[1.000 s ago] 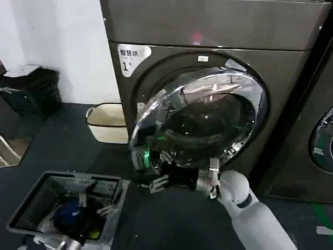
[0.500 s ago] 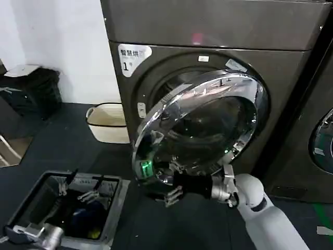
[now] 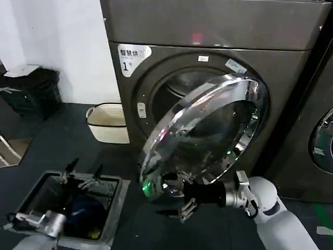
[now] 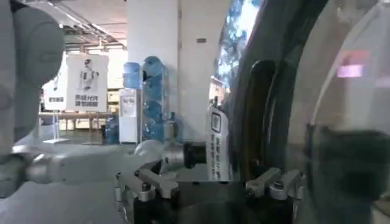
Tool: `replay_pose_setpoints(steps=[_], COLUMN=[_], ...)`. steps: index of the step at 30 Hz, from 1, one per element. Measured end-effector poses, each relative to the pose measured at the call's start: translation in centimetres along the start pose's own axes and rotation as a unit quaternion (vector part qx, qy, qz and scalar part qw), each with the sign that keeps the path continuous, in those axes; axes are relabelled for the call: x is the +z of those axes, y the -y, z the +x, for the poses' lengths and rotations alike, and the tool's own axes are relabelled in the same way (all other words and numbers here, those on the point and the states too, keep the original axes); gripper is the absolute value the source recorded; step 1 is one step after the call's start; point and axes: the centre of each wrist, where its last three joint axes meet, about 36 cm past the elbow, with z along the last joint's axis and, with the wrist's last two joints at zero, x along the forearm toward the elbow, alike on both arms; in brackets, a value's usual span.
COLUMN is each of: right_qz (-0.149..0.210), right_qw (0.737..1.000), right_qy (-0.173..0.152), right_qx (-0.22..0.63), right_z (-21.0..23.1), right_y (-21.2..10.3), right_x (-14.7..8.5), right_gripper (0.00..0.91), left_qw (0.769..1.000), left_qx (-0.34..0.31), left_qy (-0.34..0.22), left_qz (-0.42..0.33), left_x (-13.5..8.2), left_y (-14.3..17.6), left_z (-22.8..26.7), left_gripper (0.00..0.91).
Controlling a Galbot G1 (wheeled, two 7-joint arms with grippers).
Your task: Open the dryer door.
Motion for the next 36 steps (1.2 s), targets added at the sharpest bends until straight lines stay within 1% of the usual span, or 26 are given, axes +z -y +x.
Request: replay_pose_setpoints(steps=[7, 13, 23, 26, 30, 36], right_qz=[0.002, 0.007, 0.023, 0.03, 0.03, 0.034], right_qw=[1.0, 0.999, 0.996, 0.996, 0.997, 0.998], right_qy=[-0.004, -0.012, -0.039, -0.043, -0.045, -0.037], right_qx=[-0.019, -0.043, -0.077, -0.07, -0.059, -0.037], right_z=[1.5, 3.2, 6.4, 7.3, 8.3, 9.9], right_y=[0.0, -0.3, -1.3, -1.8, -2.3, -2.9], right_x=[0.4, 0.8, 1.2, 1.2, 1.3, 1.1], right_gripper=[0.907, 0.907, 0.907, 0.907, 0.907, 0.907], left_qw=[1.0, 0.999, 0.997, 0.996, 0.993, 0.989], left_qx=[0.003, 0.021, 0.057, 0.074, 0.096, 0.128], left_qy=[0.018, 0.031, 0.051, 0.056, 0.065, 0.068], left_qz=[0.003, 0.004, 0.004, 0.006, 0.014, 0.02], left_x=[0.2, -0.3, -1.4, -1.7, -2.0, -2.0], left_y=[-0.6, -0.4, -0.1, 0.3, 1.1, 1.9], left_z=[-1.6, -3.1, -5.3, -5.9, -6.8, -8.0], left_gripper=[0.907, 0.907, 0.907, 0.907, 0.907, 0.907])
